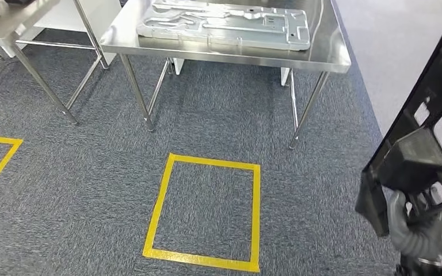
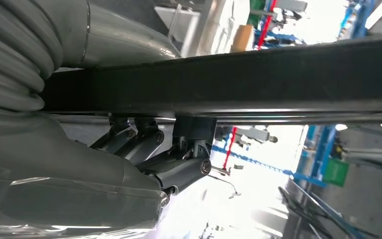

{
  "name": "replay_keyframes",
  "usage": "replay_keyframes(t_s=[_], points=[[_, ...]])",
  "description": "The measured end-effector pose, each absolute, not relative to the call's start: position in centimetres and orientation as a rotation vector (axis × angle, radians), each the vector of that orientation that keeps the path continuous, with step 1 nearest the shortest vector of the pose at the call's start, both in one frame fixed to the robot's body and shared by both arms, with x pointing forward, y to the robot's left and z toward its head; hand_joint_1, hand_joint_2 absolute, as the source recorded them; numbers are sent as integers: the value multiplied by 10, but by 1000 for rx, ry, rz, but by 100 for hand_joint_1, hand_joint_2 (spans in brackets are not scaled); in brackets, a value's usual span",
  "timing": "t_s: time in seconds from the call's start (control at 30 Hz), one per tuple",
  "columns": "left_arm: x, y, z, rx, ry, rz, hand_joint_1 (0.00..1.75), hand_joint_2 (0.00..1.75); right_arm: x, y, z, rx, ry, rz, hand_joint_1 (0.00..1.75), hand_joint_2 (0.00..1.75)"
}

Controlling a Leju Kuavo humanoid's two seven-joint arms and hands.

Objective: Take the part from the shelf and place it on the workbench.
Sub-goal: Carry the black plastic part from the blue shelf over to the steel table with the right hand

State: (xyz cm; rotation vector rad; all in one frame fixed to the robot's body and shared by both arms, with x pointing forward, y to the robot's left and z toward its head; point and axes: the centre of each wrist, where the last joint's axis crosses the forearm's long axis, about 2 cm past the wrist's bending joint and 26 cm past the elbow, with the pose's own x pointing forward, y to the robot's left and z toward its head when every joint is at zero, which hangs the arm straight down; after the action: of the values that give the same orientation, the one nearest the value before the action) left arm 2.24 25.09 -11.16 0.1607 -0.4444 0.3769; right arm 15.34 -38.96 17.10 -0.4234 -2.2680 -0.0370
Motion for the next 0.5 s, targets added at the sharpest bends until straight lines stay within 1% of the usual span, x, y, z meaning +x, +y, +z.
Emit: replay_keyframes(t_s=[0.2,0.5], points=[[24,251,-111,155,-438,378,0,0,181,-374,177,-412,-2293,-21,175,175],[20,250,-112,157,-409,385,0,0,186,-361,170,-401,-2246,15,175,175]])
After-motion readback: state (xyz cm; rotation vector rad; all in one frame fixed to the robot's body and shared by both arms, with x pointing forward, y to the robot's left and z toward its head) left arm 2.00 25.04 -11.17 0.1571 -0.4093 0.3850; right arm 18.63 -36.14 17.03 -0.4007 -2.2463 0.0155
